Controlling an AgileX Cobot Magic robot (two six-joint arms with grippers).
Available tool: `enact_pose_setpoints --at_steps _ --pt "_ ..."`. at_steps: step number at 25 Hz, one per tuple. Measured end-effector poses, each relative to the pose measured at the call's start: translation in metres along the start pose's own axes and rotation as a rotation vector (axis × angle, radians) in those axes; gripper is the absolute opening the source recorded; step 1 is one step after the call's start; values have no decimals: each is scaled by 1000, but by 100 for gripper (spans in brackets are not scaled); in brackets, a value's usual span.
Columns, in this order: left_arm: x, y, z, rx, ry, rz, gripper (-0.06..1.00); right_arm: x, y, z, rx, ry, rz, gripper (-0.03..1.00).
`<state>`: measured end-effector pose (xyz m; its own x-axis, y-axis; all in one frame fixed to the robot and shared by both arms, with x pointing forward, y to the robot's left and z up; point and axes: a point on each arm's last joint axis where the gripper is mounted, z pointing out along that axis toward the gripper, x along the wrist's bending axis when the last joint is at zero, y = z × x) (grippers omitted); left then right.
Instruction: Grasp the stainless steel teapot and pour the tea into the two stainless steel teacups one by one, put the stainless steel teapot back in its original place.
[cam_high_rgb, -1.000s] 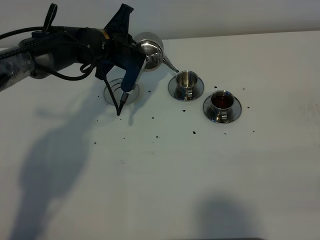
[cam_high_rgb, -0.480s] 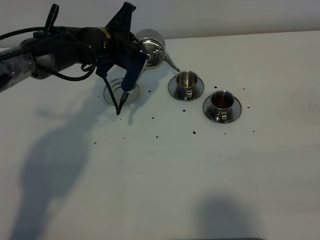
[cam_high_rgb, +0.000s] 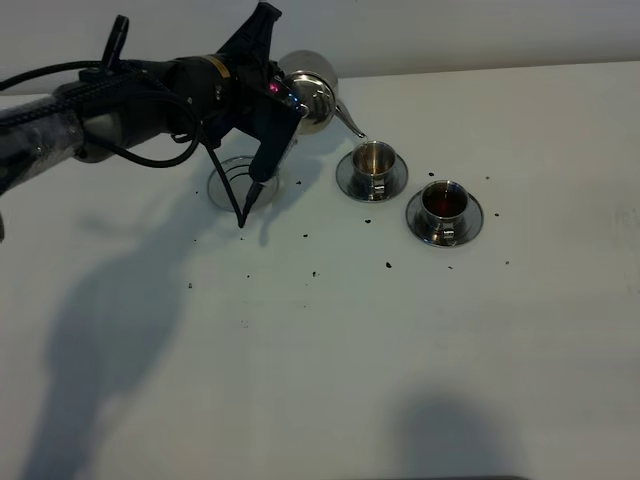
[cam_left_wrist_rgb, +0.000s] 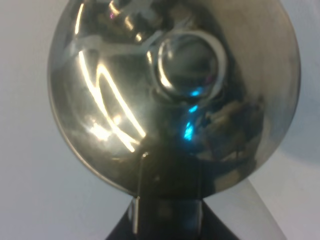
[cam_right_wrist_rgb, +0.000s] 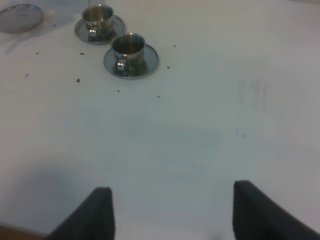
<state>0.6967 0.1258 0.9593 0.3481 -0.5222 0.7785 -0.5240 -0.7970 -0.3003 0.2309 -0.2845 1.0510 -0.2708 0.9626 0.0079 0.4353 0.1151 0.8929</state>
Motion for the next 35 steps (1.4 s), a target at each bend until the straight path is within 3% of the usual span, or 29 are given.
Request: enact_pose_setpoints --at_steps 23,35 --pt "-1 4 4 5 14 78 16 0 0 0 0 0 0 50" --pt "4 2 4 32 70 120 16 0 0 0 0 0 -1 50"
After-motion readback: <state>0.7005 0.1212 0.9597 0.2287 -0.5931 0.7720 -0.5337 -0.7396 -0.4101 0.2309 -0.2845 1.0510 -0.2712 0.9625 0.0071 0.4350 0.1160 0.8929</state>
